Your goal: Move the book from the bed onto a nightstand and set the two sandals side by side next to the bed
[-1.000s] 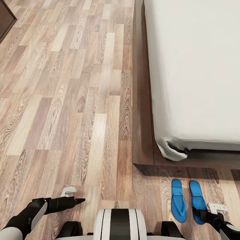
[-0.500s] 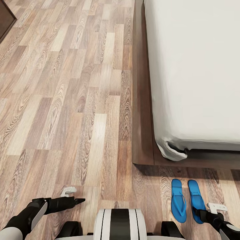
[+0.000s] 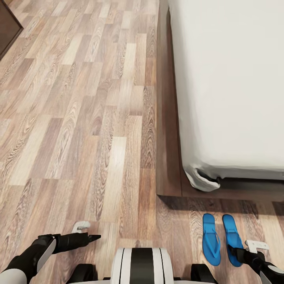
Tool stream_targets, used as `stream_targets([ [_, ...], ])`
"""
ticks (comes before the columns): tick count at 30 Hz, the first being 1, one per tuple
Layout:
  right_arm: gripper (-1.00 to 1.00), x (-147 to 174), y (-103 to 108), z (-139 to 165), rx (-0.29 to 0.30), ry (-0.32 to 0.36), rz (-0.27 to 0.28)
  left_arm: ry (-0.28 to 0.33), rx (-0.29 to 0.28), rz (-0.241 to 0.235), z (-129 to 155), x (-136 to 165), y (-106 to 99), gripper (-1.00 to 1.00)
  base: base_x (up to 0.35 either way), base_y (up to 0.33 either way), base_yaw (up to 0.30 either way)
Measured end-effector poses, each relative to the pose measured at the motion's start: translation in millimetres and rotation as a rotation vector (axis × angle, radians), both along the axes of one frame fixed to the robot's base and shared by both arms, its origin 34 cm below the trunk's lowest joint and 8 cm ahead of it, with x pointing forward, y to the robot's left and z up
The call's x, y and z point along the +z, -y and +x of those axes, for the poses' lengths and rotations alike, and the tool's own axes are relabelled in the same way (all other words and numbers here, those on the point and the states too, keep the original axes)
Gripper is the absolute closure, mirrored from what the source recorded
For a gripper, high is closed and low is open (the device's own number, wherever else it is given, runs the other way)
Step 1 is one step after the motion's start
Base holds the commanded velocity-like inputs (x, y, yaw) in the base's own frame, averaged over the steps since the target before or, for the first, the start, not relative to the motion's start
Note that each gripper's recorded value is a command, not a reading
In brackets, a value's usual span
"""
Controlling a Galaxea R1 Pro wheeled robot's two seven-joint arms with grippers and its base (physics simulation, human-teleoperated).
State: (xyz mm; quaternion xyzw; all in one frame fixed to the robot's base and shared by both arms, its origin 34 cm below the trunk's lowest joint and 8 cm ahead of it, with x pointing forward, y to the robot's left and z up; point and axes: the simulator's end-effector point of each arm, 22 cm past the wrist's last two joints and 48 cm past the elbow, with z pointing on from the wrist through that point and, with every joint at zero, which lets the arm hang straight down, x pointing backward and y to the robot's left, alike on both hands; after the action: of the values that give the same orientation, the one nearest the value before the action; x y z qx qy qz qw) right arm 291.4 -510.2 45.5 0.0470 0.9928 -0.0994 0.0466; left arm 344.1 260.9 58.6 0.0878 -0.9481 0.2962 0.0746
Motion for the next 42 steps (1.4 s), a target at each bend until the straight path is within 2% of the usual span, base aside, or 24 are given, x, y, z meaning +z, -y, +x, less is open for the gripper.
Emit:
stream_targets([
  [14, -1.00, 13.8, -0.8, 25.0, -0.002, 0.056, 0.004, 0.057, 0.000, -0.001, 24.3, 17.0, 0.4, -1.00, 0.000, 0.000, 0.000],
  [19, -1.00, 21.9, 20.9, 36.0, 0.001, 0.068, -0.035, 0.058, -0.004, -0.006, 30.9, 23.4, -11.1, -1.00, 0.000, 0.000, 0.000],
  [27, -1.00, 29.1, 17.7, 52.1, -0.011, 0.107, -0.029, 0.110, -0.007, -0.033, 53.1, 36.7, 7.2, -1.00, 0.000, 0.000, 0.000],
  [42, -1.00, 46.8, 16.9, 76.0, -0.016, 0.167, -0.027, 0.174, -0.007, -0.036, 77.8, 58.6, 9.3, -1.00, 0.000, 0.000, 0.000],
])
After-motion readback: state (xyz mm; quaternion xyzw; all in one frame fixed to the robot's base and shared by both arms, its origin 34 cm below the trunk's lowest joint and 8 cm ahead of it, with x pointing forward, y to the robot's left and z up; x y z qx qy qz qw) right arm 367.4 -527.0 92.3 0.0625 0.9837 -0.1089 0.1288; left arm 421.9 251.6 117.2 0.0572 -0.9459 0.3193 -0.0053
